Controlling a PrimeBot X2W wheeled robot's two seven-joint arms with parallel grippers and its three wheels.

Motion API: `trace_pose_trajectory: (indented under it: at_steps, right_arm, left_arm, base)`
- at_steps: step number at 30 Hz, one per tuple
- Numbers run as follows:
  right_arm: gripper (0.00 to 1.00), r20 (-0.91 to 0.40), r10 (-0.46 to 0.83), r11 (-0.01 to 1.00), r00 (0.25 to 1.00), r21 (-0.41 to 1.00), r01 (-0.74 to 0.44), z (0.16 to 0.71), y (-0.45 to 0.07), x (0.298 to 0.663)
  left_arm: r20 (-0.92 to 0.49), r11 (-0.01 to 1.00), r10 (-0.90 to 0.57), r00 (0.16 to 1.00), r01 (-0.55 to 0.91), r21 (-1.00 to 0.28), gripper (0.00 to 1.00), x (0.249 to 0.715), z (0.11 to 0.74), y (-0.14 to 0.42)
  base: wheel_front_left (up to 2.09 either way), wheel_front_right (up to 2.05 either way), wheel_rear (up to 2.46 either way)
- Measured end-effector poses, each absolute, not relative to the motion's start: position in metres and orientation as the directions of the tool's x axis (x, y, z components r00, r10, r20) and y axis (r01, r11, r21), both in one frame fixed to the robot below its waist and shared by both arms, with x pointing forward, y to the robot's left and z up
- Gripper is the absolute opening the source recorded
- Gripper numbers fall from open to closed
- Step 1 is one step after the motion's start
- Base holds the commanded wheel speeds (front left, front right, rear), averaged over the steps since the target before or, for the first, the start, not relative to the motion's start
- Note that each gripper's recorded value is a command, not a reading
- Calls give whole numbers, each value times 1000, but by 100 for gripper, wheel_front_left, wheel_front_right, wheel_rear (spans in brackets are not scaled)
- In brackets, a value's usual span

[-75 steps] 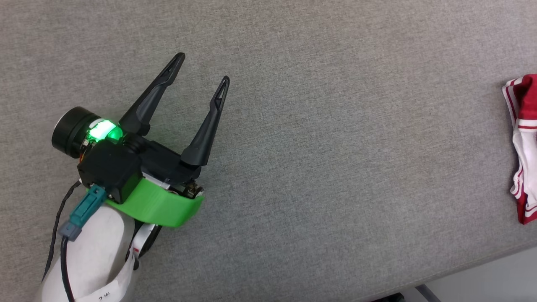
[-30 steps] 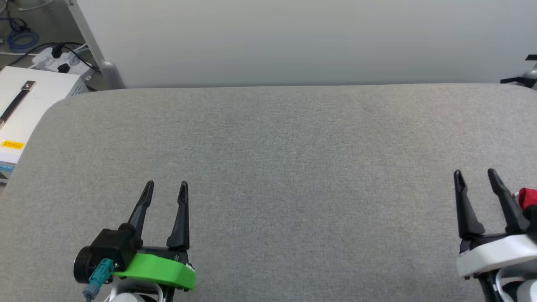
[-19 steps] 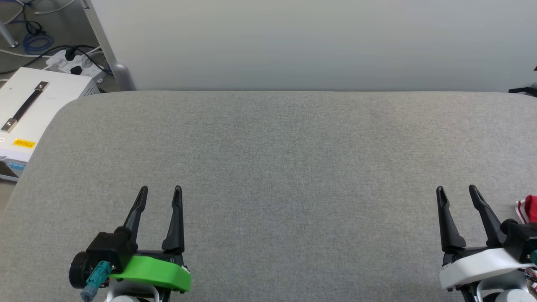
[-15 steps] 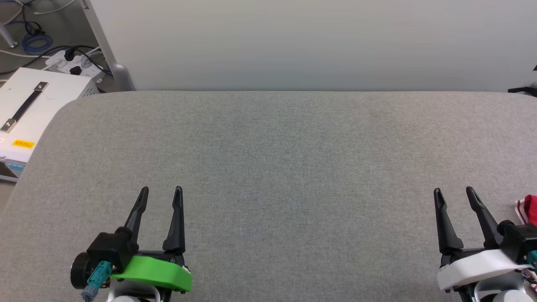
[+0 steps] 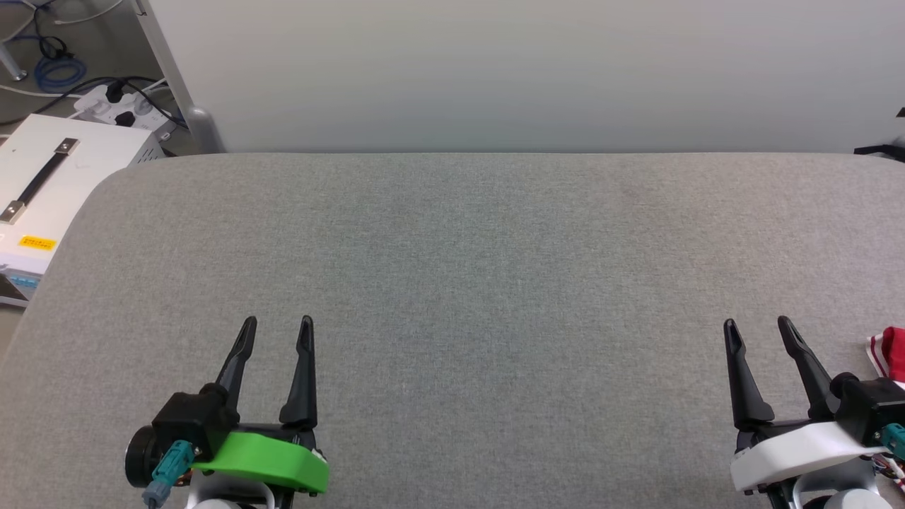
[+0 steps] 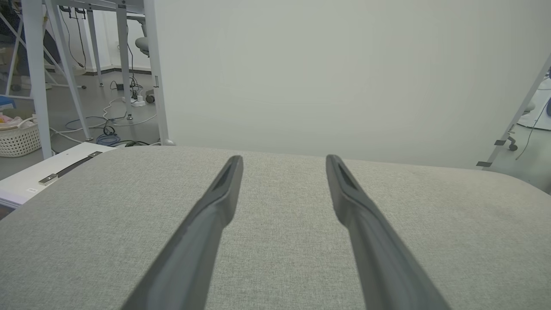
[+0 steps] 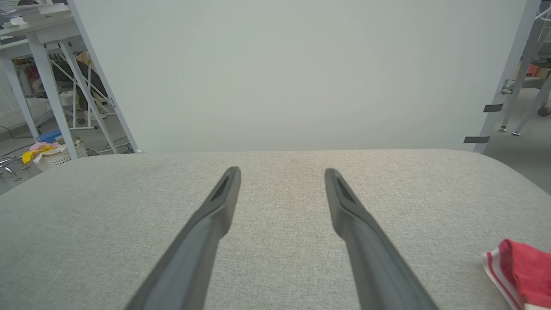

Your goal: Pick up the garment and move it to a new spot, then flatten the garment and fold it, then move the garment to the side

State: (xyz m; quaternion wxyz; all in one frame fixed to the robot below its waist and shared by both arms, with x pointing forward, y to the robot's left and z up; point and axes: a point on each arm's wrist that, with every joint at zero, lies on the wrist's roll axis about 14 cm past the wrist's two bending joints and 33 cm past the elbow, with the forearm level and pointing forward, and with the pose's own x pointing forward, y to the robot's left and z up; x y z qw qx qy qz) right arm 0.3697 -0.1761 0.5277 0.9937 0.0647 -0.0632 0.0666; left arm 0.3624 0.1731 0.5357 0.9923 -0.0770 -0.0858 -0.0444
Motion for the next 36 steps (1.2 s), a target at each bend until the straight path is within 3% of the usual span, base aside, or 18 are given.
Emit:
trace_pose_trajectory:
  at_steps: [8, 9, 36]
  right_arm:
    - [100, 130, 132, 982, 983, 121, -148, 526, -173, 373]
    - [0, 130, 132, 981, 983, 121, -148, 526, -173, 373]
    - [0, 98, 138, 985, 986, 95, -147, 524, -171, 372]
  left_arm:
    - [170, 984, -72, 983, 98, -150, 100, 362, 533, 173]
    - [169, 984, -73, 983, 99, -151, 0, 362, 533, 173]
    - [130, 989, -76, 989, 91, -118, 0, 364, 530, 172]
  base:
    - [0, 0, 0]
    - [0, 0, 0]
    - [0, 0, 0]
